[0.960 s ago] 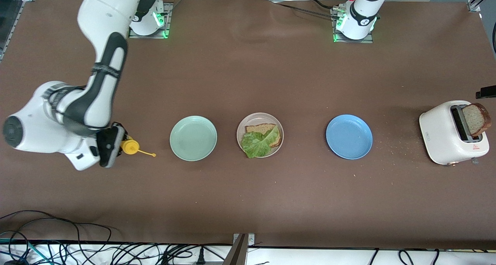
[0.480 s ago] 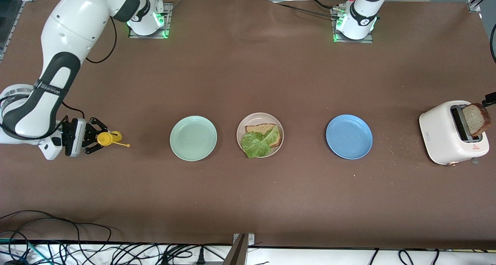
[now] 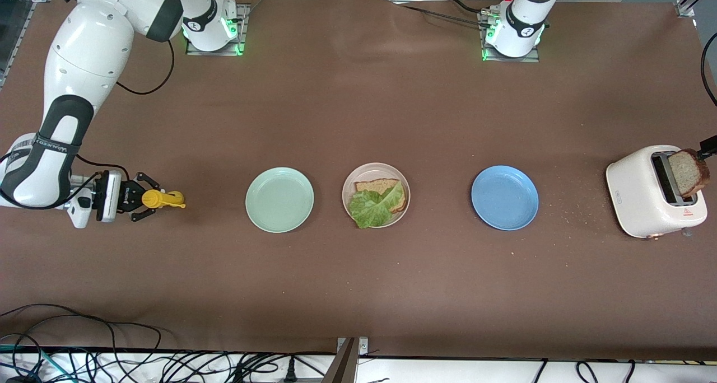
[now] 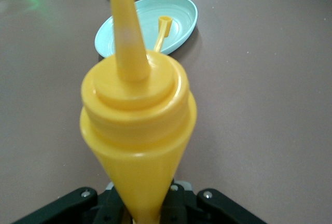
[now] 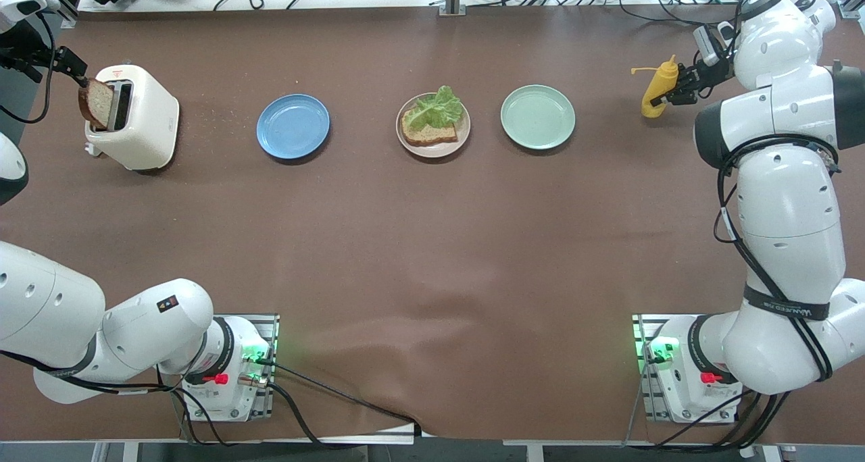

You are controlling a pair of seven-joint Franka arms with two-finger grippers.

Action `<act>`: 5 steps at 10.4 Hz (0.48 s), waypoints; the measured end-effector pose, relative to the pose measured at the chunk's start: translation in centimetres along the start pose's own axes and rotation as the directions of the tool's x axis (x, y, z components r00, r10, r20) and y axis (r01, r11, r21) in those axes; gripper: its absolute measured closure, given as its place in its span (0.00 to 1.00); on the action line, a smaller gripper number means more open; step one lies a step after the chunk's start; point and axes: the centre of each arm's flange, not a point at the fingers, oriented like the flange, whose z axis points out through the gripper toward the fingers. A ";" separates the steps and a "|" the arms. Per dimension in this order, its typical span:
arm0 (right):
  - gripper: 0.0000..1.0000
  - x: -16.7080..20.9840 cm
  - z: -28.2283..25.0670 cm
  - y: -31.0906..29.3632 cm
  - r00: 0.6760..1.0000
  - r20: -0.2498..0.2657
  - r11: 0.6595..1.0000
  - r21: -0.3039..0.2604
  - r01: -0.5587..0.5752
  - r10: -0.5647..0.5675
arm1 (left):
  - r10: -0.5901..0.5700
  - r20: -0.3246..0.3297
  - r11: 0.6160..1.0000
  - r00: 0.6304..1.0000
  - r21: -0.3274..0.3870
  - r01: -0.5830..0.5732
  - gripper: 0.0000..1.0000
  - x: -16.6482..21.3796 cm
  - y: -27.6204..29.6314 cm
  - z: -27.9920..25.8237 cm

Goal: Make sandwich on beige plate with both arms
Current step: 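Set the mustard upright with the right gripper while the left gripper grasps toast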

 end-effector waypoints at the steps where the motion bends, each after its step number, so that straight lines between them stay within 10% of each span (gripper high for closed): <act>1: 0.81 -0.1 0.5 0.1 1.000 -0.009 1.000 0.001 0.020 -0.020 | -0.013 -0.012 1.000 1.000 -0.022 0.013 0.00 0.0 0.1 0.0; 5: 0.81 -2.1 1.9 0.2 0.998 -0.034 0.998 0.001 0.055 -0.055 | -0.042 -0.046 0.999 0.998 -0.021 0.041 0.00 -0.1 -0.8 1.3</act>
